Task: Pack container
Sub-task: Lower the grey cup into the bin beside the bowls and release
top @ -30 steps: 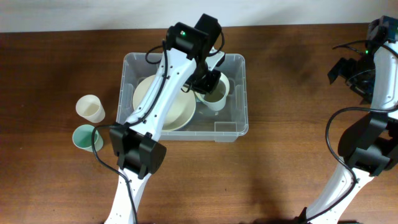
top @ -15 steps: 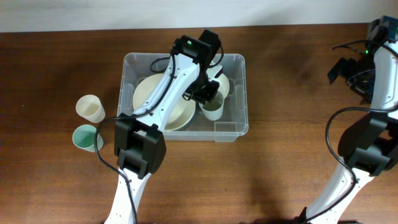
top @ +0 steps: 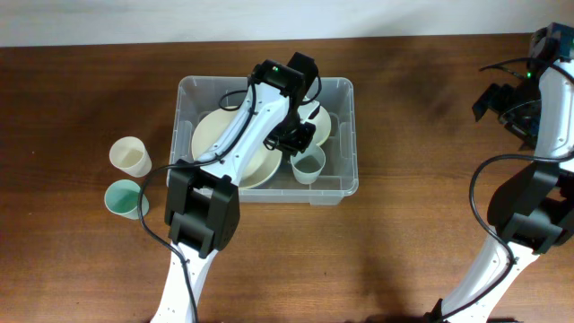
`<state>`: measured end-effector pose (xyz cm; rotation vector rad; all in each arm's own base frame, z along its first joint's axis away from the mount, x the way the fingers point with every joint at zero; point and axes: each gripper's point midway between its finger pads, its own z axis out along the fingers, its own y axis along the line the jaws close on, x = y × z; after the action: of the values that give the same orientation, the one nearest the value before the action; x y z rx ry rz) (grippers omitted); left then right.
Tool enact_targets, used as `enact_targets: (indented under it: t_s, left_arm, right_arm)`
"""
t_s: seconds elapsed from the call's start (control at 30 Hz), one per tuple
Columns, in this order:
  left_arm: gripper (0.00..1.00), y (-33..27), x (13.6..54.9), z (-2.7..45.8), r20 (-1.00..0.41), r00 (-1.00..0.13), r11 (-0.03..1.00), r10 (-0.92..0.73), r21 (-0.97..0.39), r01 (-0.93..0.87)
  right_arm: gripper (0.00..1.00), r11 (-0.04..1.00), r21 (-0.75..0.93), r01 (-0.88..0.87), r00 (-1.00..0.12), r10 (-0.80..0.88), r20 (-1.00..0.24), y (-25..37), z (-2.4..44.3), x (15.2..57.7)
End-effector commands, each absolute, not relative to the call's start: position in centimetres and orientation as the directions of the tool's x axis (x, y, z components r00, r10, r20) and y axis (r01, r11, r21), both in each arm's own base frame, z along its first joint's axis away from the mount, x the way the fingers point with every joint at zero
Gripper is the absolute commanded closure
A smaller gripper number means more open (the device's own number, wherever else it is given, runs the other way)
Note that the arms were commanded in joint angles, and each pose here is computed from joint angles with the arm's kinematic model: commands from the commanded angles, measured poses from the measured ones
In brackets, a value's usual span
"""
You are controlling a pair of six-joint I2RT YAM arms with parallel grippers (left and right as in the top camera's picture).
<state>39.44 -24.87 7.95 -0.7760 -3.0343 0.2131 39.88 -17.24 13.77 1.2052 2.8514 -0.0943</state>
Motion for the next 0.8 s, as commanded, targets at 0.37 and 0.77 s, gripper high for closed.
enact_targets:
  t_s: [0.37,0.77]
  left_arm:
    - [0.86,-21.0,41.8,7.6,-0.032,-0.927,0.924,0.373,-0.084,0.374]
    - [0.85,-20.2,42.5,7.6,-0.044,-0.936,0.932,0.349,-0.092,0.351]
  right_arm:
    - [0.01,0.693,-0.041,0.72,-0.694,0.718,-0.062,-17.4,13.7,39.8]
    - [0.01,0.693,-0.041,0.72,-0.694,0.718,-0.062,-17.4,13.7,39.8]
